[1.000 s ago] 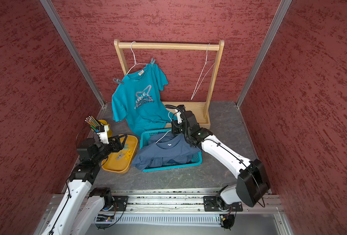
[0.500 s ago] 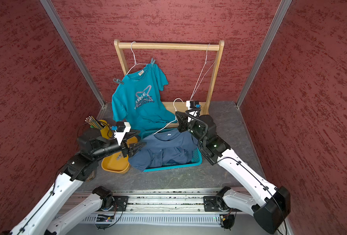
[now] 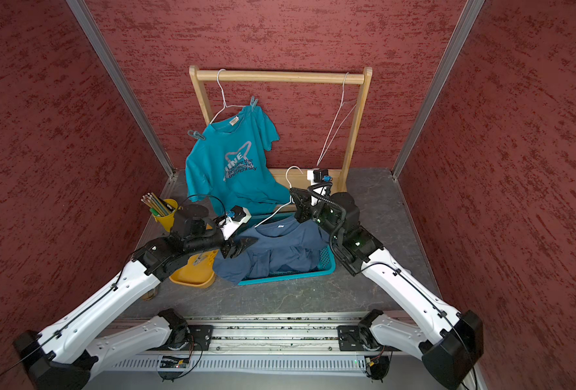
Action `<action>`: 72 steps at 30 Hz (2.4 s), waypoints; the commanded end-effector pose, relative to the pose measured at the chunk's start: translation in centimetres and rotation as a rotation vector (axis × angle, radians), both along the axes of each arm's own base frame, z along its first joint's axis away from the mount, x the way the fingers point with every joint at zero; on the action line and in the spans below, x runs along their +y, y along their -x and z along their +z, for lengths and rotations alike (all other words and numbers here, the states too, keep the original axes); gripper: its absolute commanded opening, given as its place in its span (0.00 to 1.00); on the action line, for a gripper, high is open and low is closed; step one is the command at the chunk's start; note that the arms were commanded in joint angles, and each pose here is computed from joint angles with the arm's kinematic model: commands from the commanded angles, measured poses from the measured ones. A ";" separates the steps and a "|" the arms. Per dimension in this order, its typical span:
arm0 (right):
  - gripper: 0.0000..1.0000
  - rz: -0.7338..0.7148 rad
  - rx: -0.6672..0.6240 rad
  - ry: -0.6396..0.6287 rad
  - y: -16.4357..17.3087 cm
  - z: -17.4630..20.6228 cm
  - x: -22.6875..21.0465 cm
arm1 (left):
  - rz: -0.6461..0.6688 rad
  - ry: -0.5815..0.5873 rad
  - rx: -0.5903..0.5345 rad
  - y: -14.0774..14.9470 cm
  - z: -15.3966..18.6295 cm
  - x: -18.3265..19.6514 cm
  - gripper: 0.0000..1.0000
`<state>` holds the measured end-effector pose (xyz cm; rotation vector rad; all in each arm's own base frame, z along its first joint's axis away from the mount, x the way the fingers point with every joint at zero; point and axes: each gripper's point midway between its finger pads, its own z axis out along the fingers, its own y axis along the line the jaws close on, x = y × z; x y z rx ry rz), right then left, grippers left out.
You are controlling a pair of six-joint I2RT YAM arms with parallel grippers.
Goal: Remove the clothespins securing t-shirts to the hanger
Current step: Pick up the hanger from the basket.
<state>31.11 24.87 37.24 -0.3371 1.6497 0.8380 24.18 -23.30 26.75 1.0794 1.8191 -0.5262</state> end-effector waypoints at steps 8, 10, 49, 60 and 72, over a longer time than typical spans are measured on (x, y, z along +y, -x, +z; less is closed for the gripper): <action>0.00 0.140 -0.143 -0.013 2.9 2.6 1.3 | 0.020 -0.044 -0.048 -1.6 0.6 -0.5 0.00; 0.00 0.151 -0.159 -0.006 3.1 2.7 1.4 | 0.014 -0.048 -0.067 -1.4 0.8 -0.4 0.00; 0.71 -0.067 -0.092 0.725 4.2 -4.2 -7.2 | -0.212 0.063 -0.053 4.4 3.6 2.9 0.00; 0.70 -0.014 -0.171 0.734 4.0 -2.8 -6.0 | -0.260 0.063 -0.041 4.5 3.7 2.3 0.00; 0.27 0.167 -0.174 0.678 4.2 -4.3 -2.1 | -0.330 0.136 -0.056 5.4 5.0 1.5 0.00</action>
